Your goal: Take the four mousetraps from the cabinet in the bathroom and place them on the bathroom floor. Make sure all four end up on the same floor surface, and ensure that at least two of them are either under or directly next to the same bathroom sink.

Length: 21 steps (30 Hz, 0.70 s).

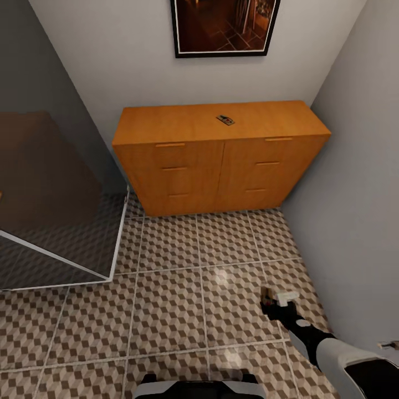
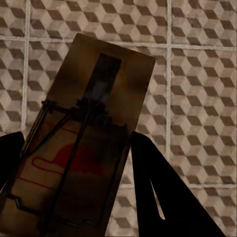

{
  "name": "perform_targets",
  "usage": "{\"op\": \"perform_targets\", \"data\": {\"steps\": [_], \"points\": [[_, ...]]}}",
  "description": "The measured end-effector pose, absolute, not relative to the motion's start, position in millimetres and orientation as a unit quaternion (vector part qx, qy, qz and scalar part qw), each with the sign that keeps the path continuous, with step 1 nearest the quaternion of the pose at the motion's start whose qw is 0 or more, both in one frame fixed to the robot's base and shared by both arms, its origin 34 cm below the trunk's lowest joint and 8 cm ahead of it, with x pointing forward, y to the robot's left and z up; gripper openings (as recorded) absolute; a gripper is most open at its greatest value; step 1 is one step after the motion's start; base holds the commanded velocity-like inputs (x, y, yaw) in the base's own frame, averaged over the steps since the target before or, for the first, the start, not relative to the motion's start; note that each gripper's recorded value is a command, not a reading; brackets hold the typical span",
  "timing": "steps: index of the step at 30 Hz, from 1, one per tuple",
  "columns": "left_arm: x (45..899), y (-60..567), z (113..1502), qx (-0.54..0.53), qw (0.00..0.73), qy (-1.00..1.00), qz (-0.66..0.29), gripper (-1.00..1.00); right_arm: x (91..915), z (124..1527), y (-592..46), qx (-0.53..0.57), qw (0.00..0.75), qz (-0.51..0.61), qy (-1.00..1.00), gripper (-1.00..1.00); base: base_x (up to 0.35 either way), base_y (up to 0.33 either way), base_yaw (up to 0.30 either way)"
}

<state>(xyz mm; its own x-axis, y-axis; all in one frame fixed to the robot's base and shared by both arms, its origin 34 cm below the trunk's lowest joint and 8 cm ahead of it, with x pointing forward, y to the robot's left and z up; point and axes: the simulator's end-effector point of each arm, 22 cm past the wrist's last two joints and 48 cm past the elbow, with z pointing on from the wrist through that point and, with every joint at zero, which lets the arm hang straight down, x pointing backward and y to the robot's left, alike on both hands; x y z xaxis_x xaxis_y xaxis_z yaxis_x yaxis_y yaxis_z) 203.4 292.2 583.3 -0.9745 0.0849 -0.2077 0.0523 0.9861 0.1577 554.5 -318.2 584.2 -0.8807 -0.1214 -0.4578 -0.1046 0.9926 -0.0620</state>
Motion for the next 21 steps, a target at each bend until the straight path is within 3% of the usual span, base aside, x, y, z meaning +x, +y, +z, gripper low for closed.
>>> {"op": "perform_targets", "data": {"steps": [7, 11, 21], "points": [[203.9, 292.7, 583.3, 0.034, 0.108, 0.991, 0.077, 1.0, 459.8, 575.5, -281.0, -0.077, 0.253, 0.033, 0.964, -1.0, 0.0, 0.0, 0.0], [204.7, 292.4, 583.2, 0.034, 0.109, 0.99, 0.076, 1.0, 382.2, 596.9, -240.6, -0.083, 0.313, 0.07, 0.944, -1.0, 0.0, 0.0, 0.0], [205.1, 292.6, 583.3, 0.034, 0.11, 0.99, 0.077, 1.0, 371.1, 613.7, -235.1, -0.063, 0.357, 0.056, 0.93, -1.0, 0.0, 0.0, 0.0]]}}
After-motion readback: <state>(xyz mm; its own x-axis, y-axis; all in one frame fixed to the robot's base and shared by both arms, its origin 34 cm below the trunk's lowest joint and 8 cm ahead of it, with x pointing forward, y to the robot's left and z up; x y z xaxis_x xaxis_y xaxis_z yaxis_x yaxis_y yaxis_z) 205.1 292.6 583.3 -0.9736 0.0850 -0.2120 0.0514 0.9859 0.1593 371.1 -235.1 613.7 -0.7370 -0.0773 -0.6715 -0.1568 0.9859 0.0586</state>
